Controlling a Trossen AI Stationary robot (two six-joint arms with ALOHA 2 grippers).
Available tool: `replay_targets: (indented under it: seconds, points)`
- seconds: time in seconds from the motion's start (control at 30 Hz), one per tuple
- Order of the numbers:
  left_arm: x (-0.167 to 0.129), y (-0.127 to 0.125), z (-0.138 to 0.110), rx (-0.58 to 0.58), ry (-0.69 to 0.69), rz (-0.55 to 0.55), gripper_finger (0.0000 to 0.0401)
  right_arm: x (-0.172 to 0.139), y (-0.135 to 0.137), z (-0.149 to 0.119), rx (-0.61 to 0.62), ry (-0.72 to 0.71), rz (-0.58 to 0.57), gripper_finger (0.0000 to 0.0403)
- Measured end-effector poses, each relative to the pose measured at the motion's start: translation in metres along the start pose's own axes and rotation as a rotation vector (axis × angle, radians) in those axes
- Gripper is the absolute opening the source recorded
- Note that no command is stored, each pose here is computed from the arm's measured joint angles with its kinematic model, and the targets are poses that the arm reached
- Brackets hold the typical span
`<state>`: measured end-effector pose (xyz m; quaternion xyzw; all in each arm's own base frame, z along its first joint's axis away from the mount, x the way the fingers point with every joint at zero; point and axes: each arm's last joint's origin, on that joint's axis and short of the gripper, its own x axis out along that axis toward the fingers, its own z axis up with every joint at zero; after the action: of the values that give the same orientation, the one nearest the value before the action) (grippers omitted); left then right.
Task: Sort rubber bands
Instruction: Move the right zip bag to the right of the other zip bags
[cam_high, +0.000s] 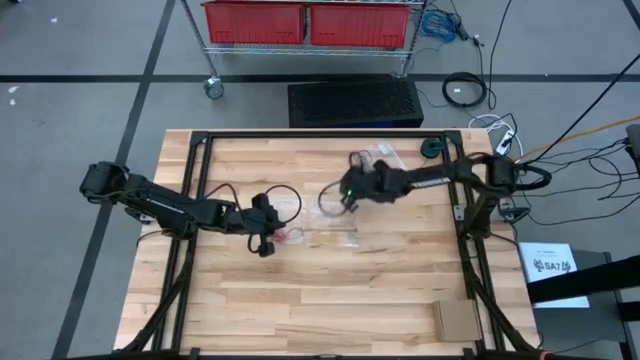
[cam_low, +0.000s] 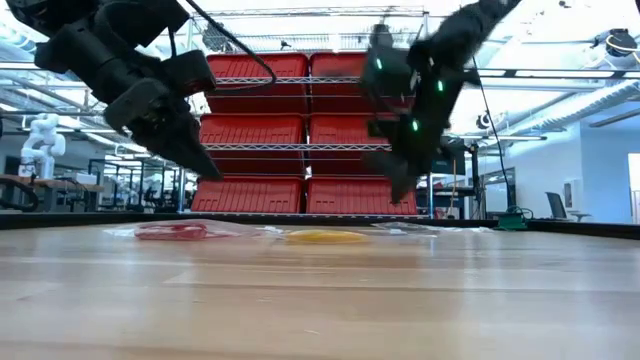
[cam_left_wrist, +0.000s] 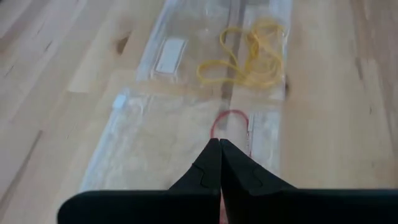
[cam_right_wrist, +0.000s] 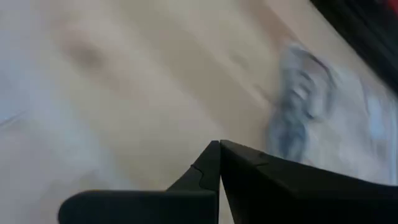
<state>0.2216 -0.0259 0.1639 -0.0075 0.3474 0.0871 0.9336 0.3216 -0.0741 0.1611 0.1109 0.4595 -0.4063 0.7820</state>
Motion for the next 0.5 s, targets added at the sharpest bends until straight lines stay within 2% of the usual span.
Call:
replay_targets:
  seconds: [0.13,0.27,0.37,0.5]
  points:
    - [0.0,-0.002,0.005,-0.021,-0.074,-0.045,0.0001,0.028,-0.03,-0.008,0.21,0.003,-0.051,0.0]
    - [0.004,0.005,-0.002,-0.071,-0.124,-0.084,0.0002,0.041,-0.047,-0.009,0.319,-0.021,-0.062,0.0]
    - [0.006,0.012,-0.01,-0.121,-0.113,-0.078,0.0002,0.046,-0.055,-0.006,0.331,-0.033,-0.068,0.0]
    - [0.007,0.014,-0.015,-0.136,-0.113,-0.082,0.0002,0.046,-0.051,-0.008,0.229,0.012,0.038,0.0]
